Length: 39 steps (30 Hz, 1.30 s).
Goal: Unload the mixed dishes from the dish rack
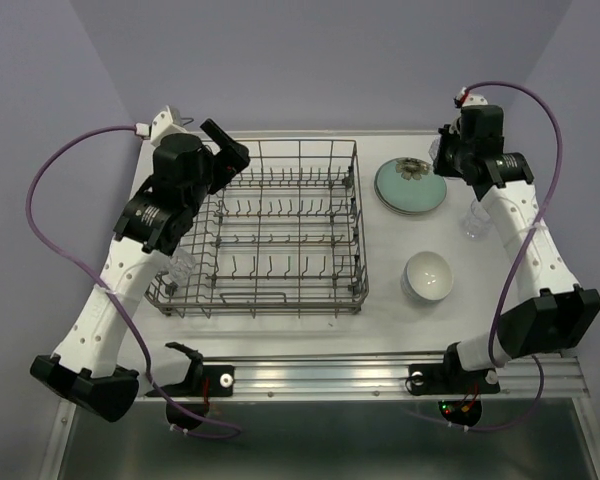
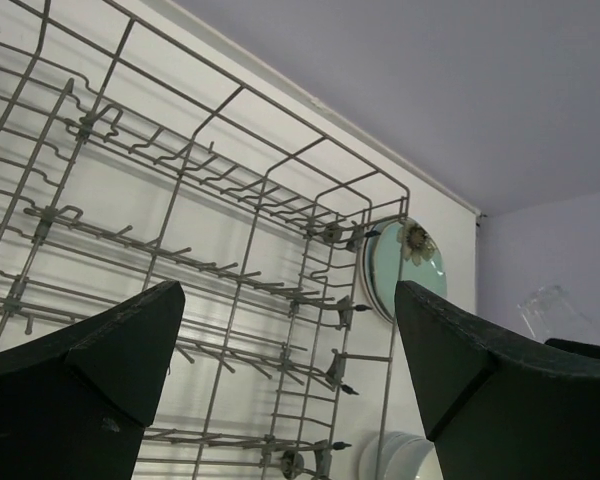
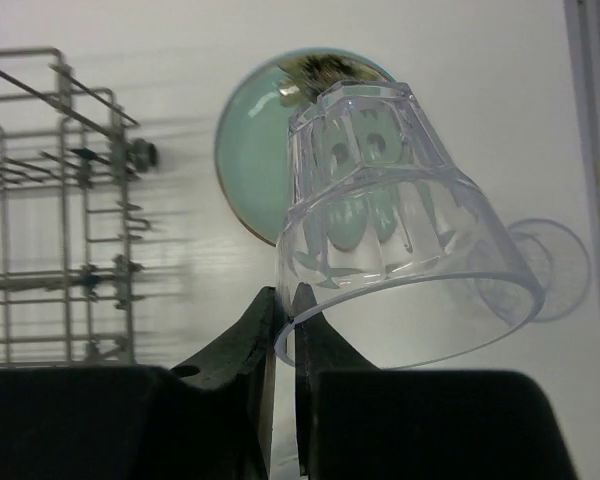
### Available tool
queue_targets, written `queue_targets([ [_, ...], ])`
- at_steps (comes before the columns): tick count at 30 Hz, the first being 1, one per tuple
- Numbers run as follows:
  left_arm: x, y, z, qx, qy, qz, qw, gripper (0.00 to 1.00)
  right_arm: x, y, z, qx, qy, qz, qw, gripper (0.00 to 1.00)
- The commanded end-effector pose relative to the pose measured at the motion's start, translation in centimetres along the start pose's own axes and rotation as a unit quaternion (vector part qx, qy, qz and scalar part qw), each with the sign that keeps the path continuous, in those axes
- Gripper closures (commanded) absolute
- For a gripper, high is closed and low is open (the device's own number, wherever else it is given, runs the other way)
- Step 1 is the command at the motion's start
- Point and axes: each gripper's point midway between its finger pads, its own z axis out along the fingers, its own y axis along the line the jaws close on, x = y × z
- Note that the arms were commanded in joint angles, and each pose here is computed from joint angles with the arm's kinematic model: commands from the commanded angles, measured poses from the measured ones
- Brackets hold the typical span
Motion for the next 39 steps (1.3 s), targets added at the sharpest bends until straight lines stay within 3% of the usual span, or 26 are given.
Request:
queue_targets([
  [1,-0.7,0.8,0.7,-0.020,-0.004,0.025,0.999,0.01,3.6,-5.1,-0.5,0.127,0.097,-0.082,0.984,0.99],
  [10,0.7,3.5,3.5,-0.076,0.027,0.053,0.995,0.01,9.2,-6.9,3.3,0.169,0.212,-0.125,0.954,0.99],
  [27,-0.5,6.0,2.5,-0.131,0.007,0.049,0.990,0.01,19.0,-8.1,5.3,0.120,0.360,-0.172,0.909,0.98],
  [36,0.1,7.5,2.4,-0.165,0.019,0.054,0.985,0.01,20.2,-8.5,5.6,0.105,0.368,-0.171,0.908,0.79],
  [39,0.1,7.8,2.1,-0.173,0.019,0.053,0.983,0.01,19.2,-8.4,5.6,0.103,0.354,-0.174,0.913,0.65],
])
